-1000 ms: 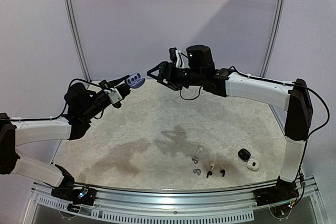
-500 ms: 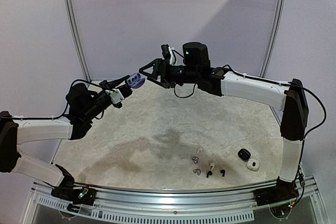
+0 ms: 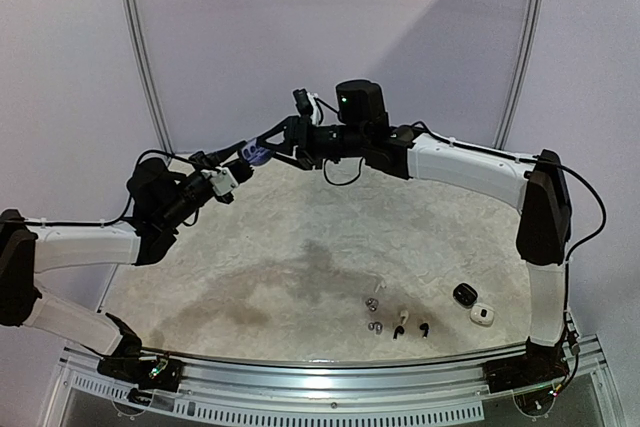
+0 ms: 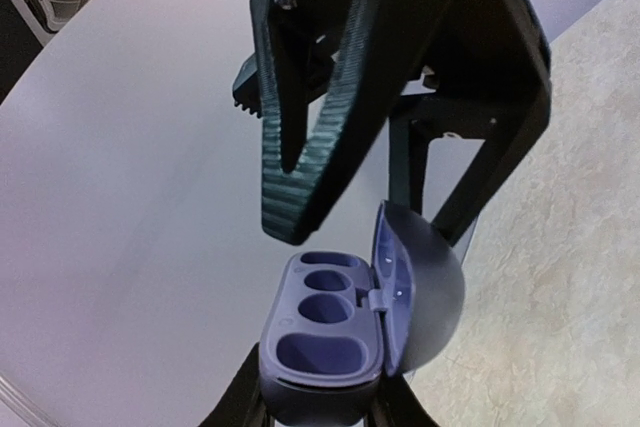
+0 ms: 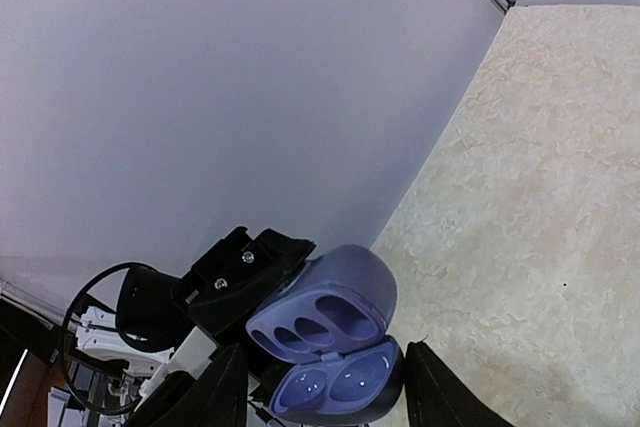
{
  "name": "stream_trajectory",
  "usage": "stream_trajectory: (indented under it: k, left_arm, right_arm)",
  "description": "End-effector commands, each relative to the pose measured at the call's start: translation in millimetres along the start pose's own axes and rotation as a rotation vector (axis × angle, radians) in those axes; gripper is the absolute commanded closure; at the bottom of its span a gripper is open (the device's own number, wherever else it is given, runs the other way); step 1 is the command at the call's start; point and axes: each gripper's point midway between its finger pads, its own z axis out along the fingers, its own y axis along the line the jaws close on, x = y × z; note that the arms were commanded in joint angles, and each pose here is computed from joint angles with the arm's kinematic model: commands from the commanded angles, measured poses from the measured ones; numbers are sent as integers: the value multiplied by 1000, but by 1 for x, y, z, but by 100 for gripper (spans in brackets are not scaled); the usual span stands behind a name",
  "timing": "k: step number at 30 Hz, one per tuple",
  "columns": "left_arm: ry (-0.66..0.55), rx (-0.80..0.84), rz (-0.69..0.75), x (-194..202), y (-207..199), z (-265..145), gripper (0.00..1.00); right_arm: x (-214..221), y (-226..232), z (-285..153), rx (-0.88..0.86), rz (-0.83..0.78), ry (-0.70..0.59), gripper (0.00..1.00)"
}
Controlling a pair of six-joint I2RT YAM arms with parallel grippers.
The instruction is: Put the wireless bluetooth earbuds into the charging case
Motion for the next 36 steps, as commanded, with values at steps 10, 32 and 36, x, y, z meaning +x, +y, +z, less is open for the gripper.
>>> stream_trajectory:
  k: [10,32,36]
  left_arm:
    - [-18,-40,60,-9,10,10,100]
    - [-94,39,214,-18,-13,4,100]
    - [-86,58,216,-16,-17,3,100]
  right_arm:
    - [16,-1,7,-12,51,73,55]
    - [15,1,14,-95,116,88,99]
    - [15,-1,14,-88,117,86,100]
